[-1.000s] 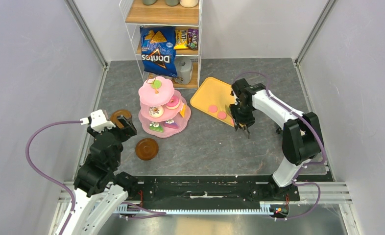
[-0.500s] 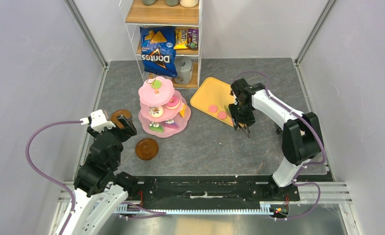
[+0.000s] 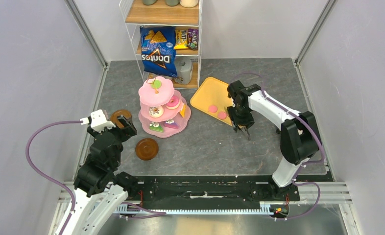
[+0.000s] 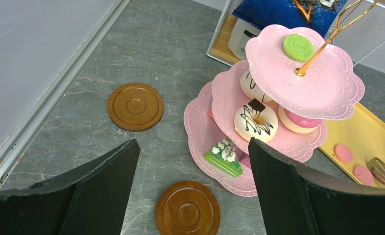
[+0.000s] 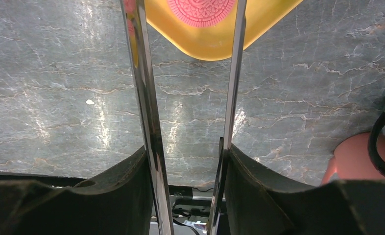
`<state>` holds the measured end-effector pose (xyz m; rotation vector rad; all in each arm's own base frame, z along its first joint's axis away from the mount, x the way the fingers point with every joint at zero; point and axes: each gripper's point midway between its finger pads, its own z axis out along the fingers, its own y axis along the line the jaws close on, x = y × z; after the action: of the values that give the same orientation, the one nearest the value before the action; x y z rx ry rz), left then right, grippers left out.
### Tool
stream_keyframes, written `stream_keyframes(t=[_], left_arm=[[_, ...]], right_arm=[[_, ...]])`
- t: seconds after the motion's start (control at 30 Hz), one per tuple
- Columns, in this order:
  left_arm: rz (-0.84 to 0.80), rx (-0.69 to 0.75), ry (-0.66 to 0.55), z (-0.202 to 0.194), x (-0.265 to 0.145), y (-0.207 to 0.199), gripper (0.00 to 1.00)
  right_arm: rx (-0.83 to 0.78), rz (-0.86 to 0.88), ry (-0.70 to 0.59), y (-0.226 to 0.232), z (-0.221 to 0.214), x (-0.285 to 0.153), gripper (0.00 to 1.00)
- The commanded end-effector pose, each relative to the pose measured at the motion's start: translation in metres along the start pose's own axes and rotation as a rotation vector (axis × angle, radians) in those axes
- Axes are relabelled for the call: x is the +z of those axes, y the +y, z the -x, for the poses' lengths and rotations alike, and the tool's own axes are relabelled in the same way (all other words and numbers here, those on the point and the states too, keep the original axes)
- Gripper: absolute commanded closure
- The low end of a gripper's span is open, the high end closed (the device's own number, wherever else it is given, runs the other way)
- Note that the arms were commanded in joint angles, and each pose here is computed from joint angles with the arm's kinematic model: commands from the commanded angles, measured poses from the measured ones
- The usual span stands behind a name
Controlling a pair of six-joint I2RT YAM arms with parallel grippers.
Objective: Serve the afternoon tea
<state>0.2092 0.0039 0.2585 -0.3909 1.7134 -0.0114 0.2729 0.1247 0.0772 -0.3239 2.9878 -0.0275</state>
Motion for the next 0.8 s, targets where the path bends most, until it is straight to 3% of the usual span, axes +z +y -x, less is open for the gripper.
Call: stream_keyframes(t=[0.0,0.3,0.77], left_arm=[[-0.001,-0.04,-0.022,0.005,0.002,-0.003,0.1],[-0.001,-0.042,-0.023,0.005,0.001,-0.002,0.1],[0.002,-0.042,-0.024,0.006,0.001,-0.002,0.1]], right_arm=[[-0.017,-0.022,0.003,-0.003,0.004,0.0,0.46],[-0.007,-0.065,-0.078,-0.012,0.015,-0.02,0.53],[-0.09,-0.066,-0.323,0.018,0.037,-0.111,0.53]])
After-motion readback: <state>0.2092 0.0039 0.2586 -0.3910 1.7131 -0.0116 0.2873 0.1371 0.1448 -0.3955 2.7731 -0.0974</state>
